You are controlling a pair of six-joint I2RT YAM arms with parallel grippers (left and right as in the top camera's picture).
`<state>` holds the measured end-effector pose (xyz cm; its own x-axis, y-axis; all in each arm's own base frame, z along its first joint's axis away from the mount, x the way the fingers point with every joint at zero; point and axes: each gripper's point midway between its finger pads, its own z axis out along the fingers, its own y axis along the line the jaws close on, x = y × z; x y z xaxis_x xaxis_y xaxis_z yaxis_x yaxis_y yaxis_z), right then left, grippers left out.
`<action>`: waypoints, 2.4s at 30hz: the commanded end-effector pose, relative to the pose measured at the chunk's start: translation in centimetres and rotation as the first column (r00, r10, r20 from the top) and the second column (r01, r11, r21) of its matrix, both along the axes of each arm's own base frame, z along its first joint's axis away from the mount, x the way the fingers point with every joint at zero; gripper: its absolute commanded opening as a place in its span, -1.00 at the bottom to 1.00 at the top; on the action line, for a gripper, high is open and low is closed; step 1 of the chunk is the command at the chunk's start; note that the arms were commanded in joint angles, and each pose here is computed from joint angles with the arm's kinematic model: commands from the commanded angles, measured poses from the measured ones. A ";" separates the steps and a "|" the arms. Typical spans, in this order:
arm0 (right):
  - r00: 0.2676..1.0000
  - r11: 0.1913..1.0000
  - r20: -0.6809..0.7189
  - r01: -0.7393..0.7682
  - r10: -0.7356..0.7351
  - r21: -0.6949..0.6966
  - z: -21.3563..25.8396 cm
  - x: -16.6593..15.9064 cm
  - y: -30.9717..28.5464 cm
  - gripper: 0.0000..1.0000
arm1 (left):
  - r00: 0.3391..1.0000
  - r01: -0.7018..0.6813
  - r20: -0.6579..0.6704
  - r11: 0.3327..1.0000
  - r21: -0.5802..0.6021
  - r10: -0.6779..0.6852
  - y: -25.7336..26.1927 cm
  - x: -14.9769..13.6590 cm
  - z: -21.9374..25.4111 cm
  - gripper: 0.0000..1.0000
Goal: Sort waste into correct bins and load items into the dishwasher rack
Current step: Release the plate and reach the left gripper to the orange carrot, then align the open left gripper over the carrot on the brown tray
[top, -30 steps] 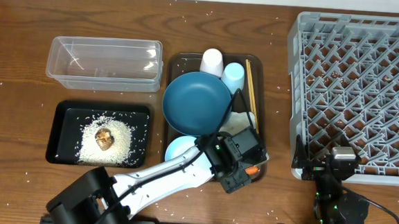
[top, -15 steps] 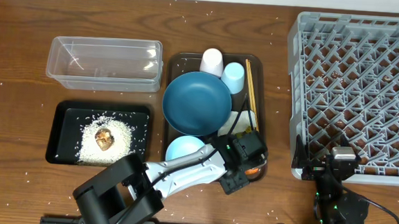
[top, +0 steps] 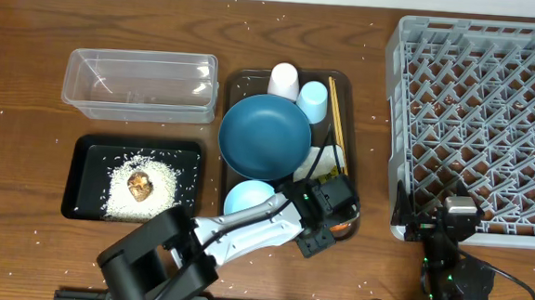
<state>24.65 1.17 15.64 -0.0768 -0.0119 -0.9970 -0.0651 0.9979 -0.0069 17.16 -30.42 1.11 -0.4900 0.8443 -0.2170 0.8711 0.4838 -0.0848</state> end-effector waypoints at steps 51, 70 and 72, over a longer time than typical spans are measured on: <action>1.000 1.000 -0.003 0.007 -0.007 -0.001 -0.1 0.0 -0.2 0.99 | 0.998 -0.045 0.044 0.999 0.021 0.044 0.5 1.1 -0.8 0.04; 1.000 1.000 -0.003 0.007 -0.007 -0.001 -0.1 0.0 -0.2 0.99 | 0.998 -0.058 0.008 0.997 0.042 0.058 1.5 0.1 -1.9 -0.21; 1.000 1.000 -0.003 0.007 -0.007 -0.001 -0.1 0.0 -0.2 0.98 | 0.998 -0.066 0.005 0.997 0.041 0.066 1.5 0.0 -1.9 -0.24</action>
<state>24.65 1.17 15.63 -0.0772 -0.0119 -0.9969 -0.0651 0.9979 -0.0069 17.87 -29.58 0.19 -0.5262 0.8201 -0.2247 0.8467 0.5299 -0.0489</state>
